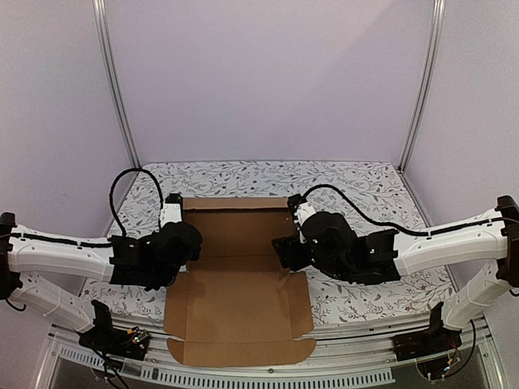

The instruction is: Fold the paper box

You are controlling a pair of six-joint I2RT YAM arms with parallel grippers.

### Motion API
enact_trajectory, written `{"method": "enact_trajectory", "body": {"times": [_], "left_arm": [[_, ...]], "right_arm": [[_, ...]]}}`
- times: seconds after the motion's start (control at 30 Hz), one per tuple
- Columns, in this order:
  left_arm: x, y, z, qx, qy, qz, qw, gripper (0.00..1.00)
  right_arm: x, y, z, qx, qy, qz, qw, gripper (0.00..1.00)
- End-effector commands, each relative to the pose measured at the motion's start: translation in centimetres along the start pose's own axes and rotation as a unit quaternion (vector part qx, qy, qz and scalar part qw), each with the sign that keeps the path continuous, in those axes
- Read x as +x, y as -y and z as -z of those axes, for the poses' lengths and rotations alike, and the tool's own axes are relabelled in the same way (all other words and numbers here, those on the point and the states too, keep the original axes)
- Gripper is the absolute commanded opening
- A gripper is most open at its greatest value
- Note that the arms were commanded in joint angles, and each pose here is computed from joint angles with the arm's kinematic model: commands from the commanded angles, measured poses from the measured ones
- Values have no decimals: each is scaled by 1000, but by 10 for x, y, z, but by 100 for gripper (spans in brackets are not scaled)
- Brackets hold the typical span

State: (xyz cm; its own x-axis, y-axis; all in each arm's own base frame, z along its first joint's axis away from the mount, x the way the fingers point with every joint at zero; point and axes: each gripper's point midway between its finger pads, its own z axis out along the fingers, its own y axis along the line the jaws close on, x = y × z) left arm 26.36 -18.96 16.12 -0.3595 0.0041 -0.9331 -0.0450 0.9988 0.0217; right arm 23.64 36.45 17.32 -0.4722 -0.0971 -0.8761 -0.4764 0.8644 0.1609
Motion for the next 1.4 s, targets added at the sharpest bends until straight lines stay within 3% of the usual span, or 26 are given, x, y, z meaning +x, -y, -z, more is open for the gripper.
{"method": "enact_trajectory", "body": {"times": [0.0,0.37,0.73,1.2,1.37], "left_arm": [[-9,7,4,4,10,17,1000,0],[-4,9,1,2,6,9,1000,0],[-2,9,1,3,5,8,1000,0],[-2,9,3,10,4,3,1000,0],[-3,9,4,12,4,4,1000,0]], "right_arm": [[3,-12,-8,-19,-7,7,1000,71],[12,-37,-15,-59,-20,26,998,73],[20,-44,-13,-85,-33,67,994,84],[35,-54,6,-179,-72,191,962,91],[37,-34,5,-153,-86,212,961,91]]}}
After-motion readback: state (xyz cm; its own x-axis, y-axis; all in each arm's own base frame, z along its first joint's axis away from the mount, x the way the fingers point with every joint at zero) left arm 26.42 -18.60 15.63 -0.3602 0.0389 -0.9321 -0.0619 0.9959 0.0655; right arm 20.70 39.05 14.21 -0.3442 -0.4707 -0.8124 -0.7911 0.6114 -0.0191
